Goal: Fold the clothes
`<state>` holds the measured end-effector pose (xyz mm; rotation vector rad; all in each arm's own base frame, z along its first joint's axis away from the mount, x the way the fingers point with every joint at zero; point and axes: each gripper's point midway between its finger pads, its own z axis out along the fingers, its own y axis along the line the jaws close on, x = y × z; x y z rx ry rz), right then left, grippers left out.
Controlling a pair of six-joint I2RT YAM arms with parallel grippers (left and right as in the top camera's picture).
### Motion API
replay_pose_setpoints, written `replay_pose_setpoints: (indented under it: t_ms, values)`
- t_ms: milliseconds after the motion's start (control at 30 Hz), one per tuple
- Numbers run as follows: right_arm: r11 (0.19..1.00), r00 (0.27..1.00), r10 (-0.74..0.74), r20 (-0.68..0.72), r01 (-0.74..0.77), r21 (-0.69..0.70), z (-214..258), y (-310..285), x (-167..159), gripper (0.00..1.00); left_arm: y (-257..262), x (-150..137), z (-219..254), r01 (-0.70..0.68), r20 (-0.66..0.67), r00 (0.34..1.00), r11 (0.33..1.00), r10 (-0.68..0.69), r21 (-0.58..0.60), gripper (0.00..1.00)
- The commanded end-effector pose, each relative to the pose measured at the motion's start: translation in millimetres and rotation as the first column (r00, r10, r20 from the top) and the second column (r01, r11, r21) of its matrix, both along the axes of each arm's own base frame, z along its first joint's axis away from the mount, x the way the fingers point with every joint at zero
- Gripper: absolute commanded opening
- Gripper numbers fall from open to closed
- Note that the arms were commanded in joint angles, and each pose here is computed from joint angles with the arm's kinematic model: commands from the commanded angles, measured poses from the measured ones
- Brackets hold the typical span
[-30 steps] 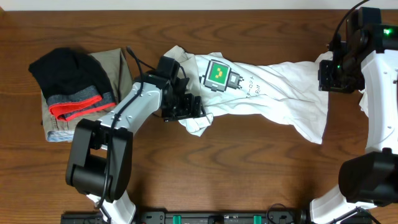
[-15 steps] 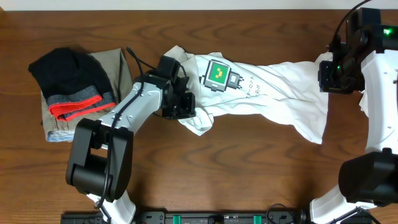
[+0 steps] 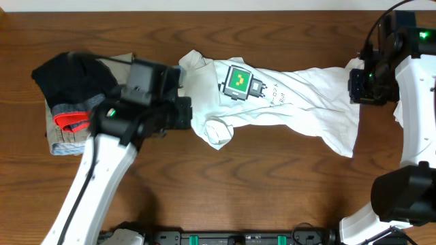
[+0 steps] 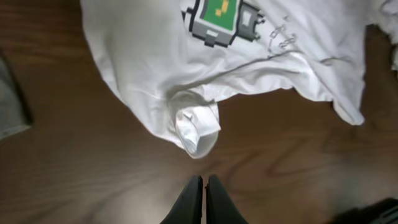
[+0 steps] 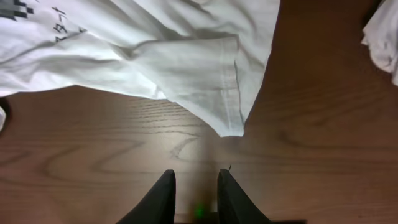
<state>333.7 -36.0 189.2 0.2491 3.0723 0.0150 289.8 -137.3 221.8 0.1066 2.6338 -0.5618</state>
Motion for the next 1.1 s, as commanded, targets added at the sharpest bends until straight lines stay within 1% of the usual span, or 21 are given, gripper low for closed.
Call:
replay_pose_setpoints:
  t_ms: [0, 33, 67, 100, 133, 167, 267, 333, 433, 533, 667, 767, 867, 933, 967, 1033, 1067]
  values:
    - [0.999, 0.999, -0.043, -0.016, 0.043, 0.015, -7.6, -0.8, -6.2, 0.22, 6.6, -0.8, -2.6, -0.033, -0.008, 0.999, 0.999, 0.033, 0.022, 0.06]
    - [0.999, 0.999, -0.042, -0.023, 0.042, 0.024, -13.6, 0.6, -6.6, 0.21, 6.4, -0.2, -6.4, -0.057, -0.027, 0.998, 0.998, 0.057, 0.012, 0.14]
    - [0.999, 0.999, -0.042, -0.026, 0.042, 0.026, -16.5, 1.1, -6.8, 0.21, 6.1, 1.1, -11.1, -0.076, -0.044, 0.996, 0.997, 0.076, 0.008, 0.33]
    - [0.999, 0.999, -0.042, -0.031, 0.042, 0.027, -20.7, 1.3, -7.3, 0.22, 5.3, 3.6, -17.2, -0.089, -0.061, 0.994, 0.996, 0.089, 0.006, 0.43]
    - [0.999, 0.998, -0.042, -0.036, 0.043, 0.028, -24.5, 1.4, -8.1, 0.21, 4.2, 7.1, -23.3, -0.098, -0.074, 0.992, 0.995, 0.098, 0.005, 0.50]
    - [0.999, 0.998, -0.042, -0.043, 0.043, 0.028, -29.7, 1.4, -9.1, 0.21, 1.9, 14.9, -33.6, -0.108, -0.092, 0.990, 0.994, 0.108, 0.007, 0.59]
    - [0.999, 0.998, -0.040, -0.047, 0.042, 0.028, -36.2, 1.6, -9.2, 0.21, -4.0, 30.5, -57.4, -0.157, -0.154, 0.976, 0.988, 0.155, 0.003, 0.66]
    - [0.999, 0.998, -0.036, -0.048, 0.038, 0.028, -37.5, 1.4, -9.3, 0.21, -7.4, 38.2, -79.9, -0.194, -0.216, 0.957, 0.981, 0.192, 0.014, 0.66]
    - [0.999, 0.998, -0.029, -0.047, 0.030, 0.028, -37.5, 1.4, -9.2, 0.20, -16.6, 43.0, -115.3, -0.263, -0.344, 0.905, 0.965, 0.249, 0.007, 0.67]
    - [0.999, 0.999, -0.023, -0.046, 0.024, 0.028, -37.5, 1.4, -9.1, 0.20, -31.1, 45.7, -142.4, -0.256, -0.430, 0.876, 0.966, 0.219, -0.029, 0.67]
    - [0.999, 0.999, -0.023, -0.038, 0.024, 0.028, -37.5, 1.2, -6.9, 0.20, -42.9, 49.7, -172.0, -0.244, -0.492, 0.851, 0.968, 0.185, -0.058, 0.67]
    - [0.999, 0.999, -0.023, -0.037, 0.024, 0.027, -37.5, 1.2, -6.7, 0.20, -42.6, 46.6, -189.2, -0.245, -0.528, 0.828, 0.969, 0.189, -0.036, 0.67]
    - [0.999, 0.999, -0.023, -0.038, 0.024, 0.028, -37.5, 1.4, -7.0, 0.19, -44.2, 43.6, -196.5, -0.240, -0.545, 0.817, 0.970, 0.187, -0.026, 0.67]
    - [0.999, 0.999, -0.023, -0.038, 0.024, 0.028, -37.5, 1.3, -6.9, 0.19, -47.8, 41.6, -196.9, -0.229, -0.546, 0.819, 0.973, 0.178, -0.027, 0.63]
    - [0.999, 0.999, -0.023, -0.038, 0.024, 0.028, -37.5, 1.2, -6.9, 0.18, -50.1, 40.6, -196.7, -0.223, -0.546, 0.820, 0.974, 0.173, -0.028, 0.59]
    - [0.999, 0.999, -0.023, -0.038, 0.024, 0.028, -37.5, 1.4, -7.0, 0.18, -54.5, 38.3, -196.6, -0.210, -0.544, 0.823, 0.977, 0.161, -0.028, 0.47]
    - [0.999, 0.999, -0.023, -0.039, 0.024, 0.028, -37.5, 1.4, -7.2, 0.16, -57.1, 37.3, -196.6, -0.203, -0.543, 0.825, 0.979, 0.155, -0.029, 0.43]
